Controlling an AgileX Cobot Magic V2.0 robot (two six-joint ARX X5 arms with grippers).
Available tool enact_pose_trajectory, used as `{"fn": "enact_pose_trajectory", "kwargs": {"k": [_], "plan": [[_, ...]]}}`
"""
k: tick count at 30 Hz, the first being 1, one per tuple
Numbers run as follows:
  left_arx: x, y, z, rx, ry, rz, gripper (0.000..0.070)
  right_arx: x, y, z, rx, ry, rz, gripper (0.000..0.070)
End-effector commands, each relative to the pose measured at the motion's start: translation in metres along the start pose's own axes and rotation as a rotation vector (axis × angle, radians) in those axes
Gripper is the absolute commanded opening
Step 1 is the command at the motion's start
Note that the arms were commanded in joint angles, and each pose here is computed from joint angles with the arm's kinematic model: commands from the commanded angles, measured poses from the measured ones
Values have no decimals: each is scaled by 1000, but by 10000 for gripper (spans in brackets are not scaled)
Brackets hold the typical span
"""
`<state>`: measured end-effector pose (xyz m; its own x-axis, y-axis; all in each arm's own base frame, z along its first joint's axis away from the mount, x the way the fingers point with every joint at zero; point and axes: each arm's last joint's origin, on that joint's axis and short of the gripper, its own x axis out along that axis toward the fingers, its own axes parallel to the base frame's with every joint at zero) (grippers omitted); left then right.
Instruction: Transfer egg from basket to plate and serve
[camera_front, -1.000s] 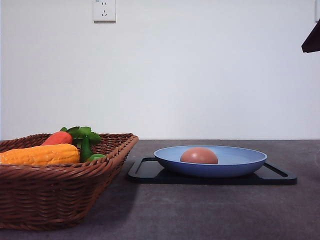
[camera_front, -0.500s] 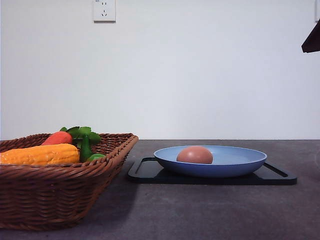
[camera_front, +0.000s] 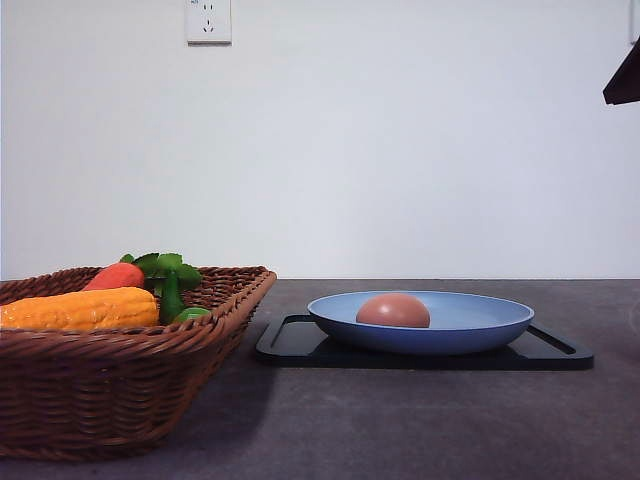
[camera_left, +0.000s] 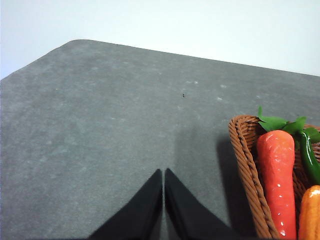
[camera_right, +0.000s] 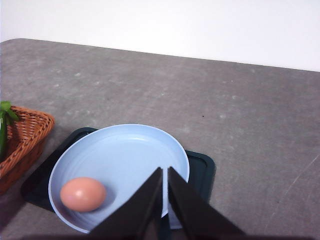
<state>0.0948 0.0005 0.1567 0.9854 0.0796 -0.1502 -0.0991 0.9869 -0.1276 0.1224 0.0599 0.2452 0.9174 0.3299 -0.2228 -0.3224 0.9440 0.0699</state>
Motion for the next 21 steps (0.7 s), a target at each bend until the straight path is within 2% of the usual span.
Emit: {"fn": "enact_pose_trajectory", "kwargs": {"k": [1, 19, 21], "plan": [[2, 1, -9, -2, 36, 6, 0, 0, 1, 3, 12, -13, 2, 0], [2, 1, -9, -2, 35, 7, 0, 0, 1, 3, 8, -13, 1, 0], [2, 1, -9, -2, 35, 7, 0, 0, 0, 3, -55, -14, -15, 0]]}}
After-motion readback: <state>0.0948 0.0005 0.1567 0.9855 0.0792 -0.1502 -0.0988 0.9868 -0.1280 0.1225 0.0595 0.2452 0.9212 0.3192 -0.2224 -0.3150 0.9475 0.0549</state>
